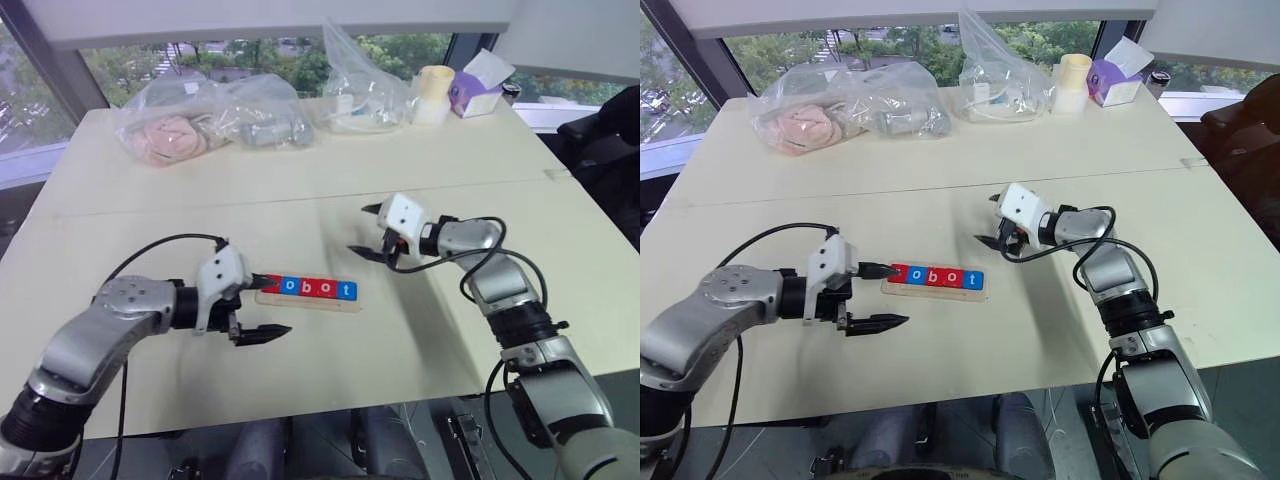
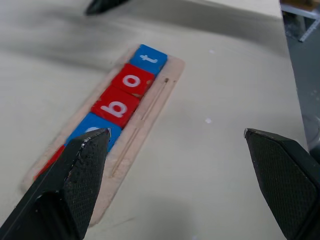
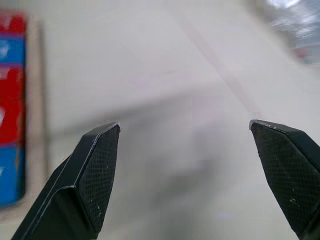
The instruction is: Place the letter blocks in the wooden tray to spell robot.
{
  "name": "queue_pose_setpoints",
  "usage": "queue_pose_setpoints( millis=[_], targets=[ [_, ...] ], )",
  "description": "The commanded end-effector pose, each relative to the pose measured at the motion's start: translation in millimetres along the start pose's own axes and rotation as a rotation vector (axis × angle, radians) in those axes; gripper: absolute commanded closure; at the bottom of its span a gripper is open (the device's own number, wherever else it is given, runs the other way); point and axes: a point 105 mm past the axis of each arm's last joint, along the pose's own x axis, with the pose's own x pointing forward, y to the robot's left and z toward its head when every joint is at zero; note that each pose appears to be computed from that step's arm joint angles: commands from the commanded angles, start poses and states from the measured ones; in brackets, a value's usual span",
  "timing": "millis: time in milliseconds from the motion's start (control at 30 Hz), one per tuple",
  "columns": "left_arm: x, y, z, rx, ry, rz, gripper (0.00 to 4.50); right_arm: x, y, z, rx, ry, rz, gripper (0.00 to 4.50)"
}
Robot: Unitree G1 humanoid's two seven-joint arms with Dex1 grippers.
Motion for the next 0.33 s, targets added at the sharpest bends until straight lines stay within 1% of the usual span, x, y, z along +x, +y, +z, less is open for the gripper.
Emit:
queue_pose_setpoints(
  millis=[33, 167, 267, 333],
  targets=[
    [-34, 12, -3, -0.036, 0.009, 0.11, 0.0, -34, 18, 15, 0.129, -0.027, 0.03, 0.29],
    [-57, 1, -18, -0.111, 0.027, 0.164, 0.0, -73, 81, 9, 0.319, 0.069, 0.184, 0.29],
    [-66, -3, -28, -0.191, 0.012, 0.215, 0.0, -90, 107, 6, 0.397, 0.138, 0.229, 0.29],
    [-72, 0, -41, -0.211, 0.03, 0.281, 0.0, -99, 116, 0, 0.452, 0.184, 0.228, 0.29]
  ],
)
